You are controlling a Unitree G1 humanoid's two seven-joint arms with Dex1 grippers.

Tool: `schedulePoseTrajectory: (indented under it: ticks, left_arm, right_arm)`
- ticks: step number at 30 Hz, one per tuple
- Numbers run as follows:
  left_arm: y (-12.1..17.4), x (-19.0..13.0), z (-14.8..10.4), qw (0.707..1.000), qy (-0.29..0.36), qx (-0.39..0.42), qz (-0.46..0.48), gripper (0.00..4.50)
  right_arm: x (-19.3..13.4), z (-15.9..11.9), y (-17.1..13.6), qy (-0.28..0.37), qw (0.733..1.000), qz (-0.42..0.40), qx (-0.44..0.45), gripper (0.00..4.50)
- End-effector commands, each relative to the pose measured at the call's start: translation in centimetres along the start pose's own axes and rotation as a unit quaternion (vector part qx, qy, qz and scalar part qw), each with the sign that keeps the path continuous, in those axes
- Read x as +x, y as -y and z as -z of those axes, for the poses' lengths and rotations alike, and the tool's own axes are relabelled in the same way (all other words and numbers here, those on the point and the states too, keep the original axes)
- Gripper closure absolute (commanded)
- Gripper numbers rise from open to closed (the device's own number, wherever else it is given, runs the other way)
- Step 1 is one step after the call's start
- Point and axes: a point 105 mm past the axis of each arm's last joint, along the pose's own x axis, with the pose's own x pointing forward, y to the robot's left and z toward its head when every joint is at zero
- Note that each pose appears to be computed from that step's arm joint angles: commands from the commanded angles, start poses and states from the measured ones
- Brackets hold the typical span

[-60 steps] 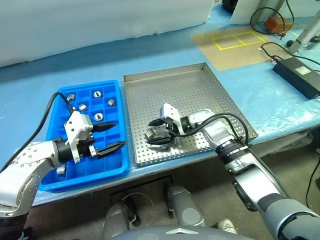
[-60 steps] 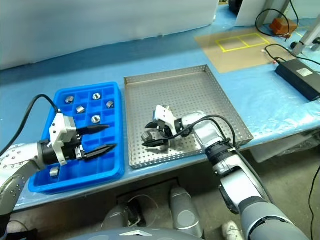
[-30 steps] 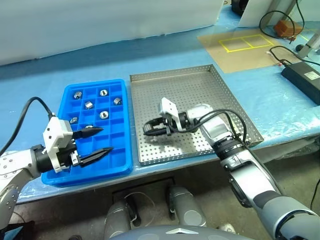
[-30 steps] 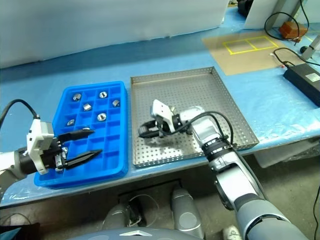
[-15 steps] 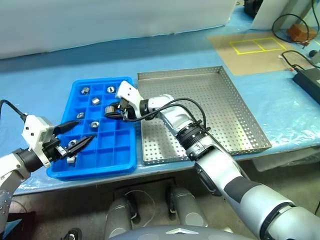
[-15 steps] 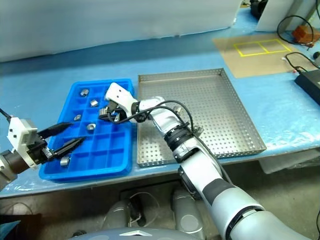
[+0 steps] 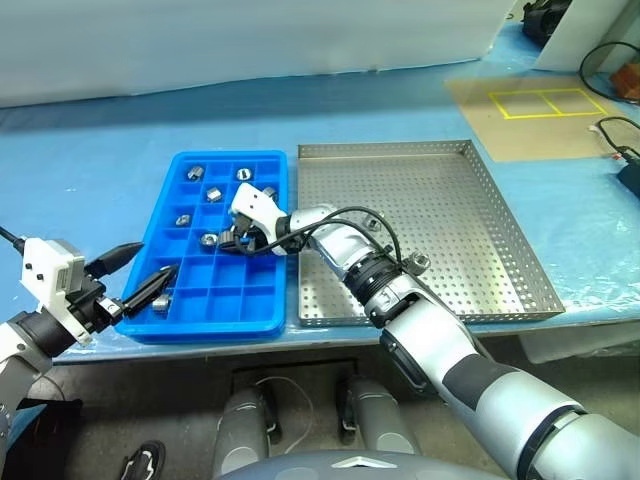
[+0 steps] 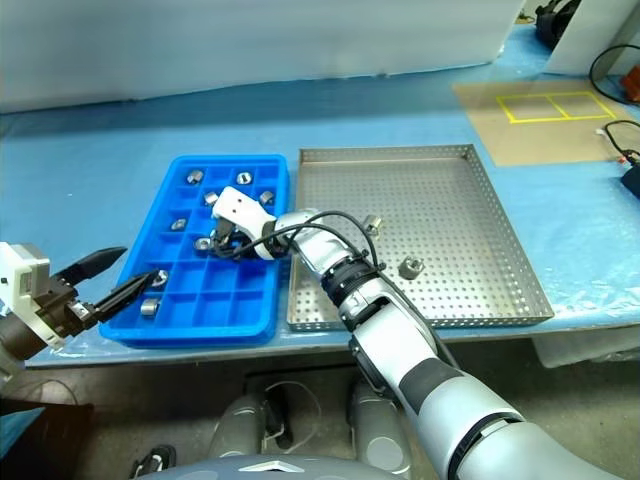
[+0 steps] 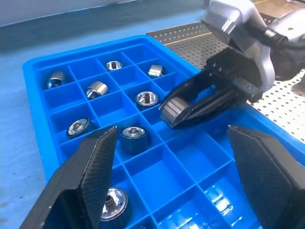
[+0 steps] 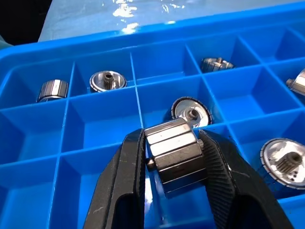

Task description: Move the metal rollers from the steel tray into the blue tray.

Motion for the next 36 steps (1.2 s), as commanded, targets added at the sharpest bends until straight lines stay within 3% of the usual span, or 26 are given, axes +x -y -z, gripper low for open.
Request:
schedulePoseTrajectory:
  ticks: [1, 6, 19, 24, 29, 36]
  left_arm:
    - [0.8, 0.2, -0.7, 1.000, 0.013, 0.009, 0.011, 0.58]
    - [1.0, 0.3, -0.5, 1.000, 0.010, 0.003, 0.015, 0.58]
    - [1.3, 0.8, -0.2, 1.000, 0.008, 0.000, 0.025, 0.58]
    - [1.5, 1.0, -0.2, 0.999, 0.006, 0.000, 0.032, 0.58]
    - [1.7, 1.9, -0.6, 0.999, 0.017, -0.002, 0.045, 0.58]
    - [3.1, 4.0, -0.8, 0.995, 0.029, -0.008, 0.090, 0.58]
  right_arm:
    - [1.0, -3.0, -2.5, 0.038, 0.997, -0.062, -0.015, 3.22]
    - [0.2, -2.4, -3.2, 0.023, 0.994, -0.110, 0.003, 3.22]
    - [0.9, -0.7, -3.7, -0.008, 0.995, -0.100, -0.005, 3.22]
    - [0.7, -1.2, -3.0, 0.003, 0.996, -0.084, 0.004, 1.54]
    - [-1.3, -3.3, -0.8, 0.027, 0.998, -0.058, 0.011, 1.54]
    - [-9.3, -4.8, 2.8, 0.059, 0.998, -0.020, -0.031, 1.54]
